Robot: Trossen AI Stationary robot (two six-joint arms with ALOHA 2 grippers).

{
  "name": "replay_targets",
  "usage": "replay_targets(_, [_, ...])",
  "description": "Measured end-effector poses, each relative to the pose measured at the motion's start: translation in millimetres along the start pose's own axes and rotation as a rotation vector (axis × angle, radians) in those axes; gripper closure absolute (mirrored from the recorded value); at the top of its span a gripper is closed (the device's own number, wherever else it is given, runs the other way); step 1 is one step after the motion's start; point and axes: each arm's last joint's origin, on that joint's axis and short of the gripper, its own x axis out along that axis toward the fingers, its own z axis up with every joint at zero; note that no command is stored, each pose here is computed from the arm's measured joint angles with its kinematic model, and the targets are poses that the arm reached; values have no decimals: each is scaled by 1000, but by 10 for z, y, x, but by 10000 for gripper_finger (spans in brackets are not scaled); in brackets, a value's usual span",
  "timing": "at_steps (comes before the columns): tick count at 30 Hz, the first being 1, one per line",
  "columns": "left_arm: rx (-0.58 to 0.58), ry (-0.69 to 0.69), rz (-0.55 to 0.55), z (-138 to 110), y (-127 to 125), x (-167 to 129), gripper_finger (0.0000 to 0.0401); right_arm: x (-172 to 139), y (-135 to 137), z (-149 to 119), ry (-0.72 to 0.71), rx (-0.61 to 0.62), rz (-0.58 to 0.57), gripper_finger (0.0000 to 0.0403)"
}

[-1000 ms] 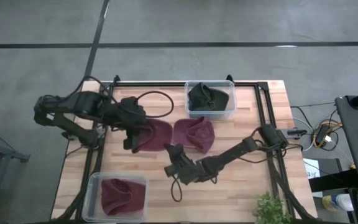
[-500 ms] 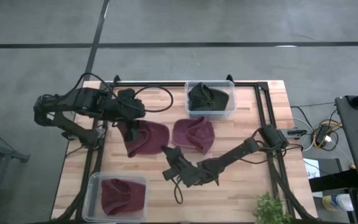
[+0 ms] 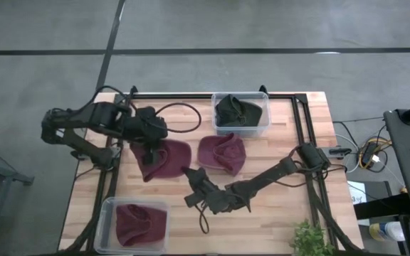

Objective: Pick & Place hat
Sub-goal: Put the left red cap into the bottom transparent bin

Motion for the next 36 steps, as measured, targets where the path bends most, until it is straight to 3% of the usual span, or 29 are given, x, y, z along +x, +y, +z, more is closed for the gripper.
replay_targets(3, [6, 21, -4, 1, -9, 27, 388, 2, 0, -1, 0, 6, 0, 376])
replay_targets(9, [-11, 52, -33, -23, -7, -3, 394, -15, -50, -19, 18, 88, 0, 346])
replay_targets(15, [-42, 60, -46, -76, 53, -212, 396, -16, -107, -90, 74, 134, 18, 299])
replay_targets(18, [-94, 94, -123, -119, 60, -307, 396, 35, -118, -173, 149, 131, 19, 276])
replay_targets(22, [-184, 131, -312, -170, 32, -395, 396, 135, -195, -391, 258, 149, 33, 253])
replay_targets(25, [-214, 157, -340, -207, -6, -390, 396, 164, -277, -603, 307, 199, 77, 243])
replay_targets(32, [-200, 288, -407, -326, -235, -253, 396, 172, -694, -1205, 365, 548, 287, 239])
replay_targets(36, [-160, 386, -413, -446, -439, -131, 396, 148, -910, -1387, 316, 700, 392, 239])
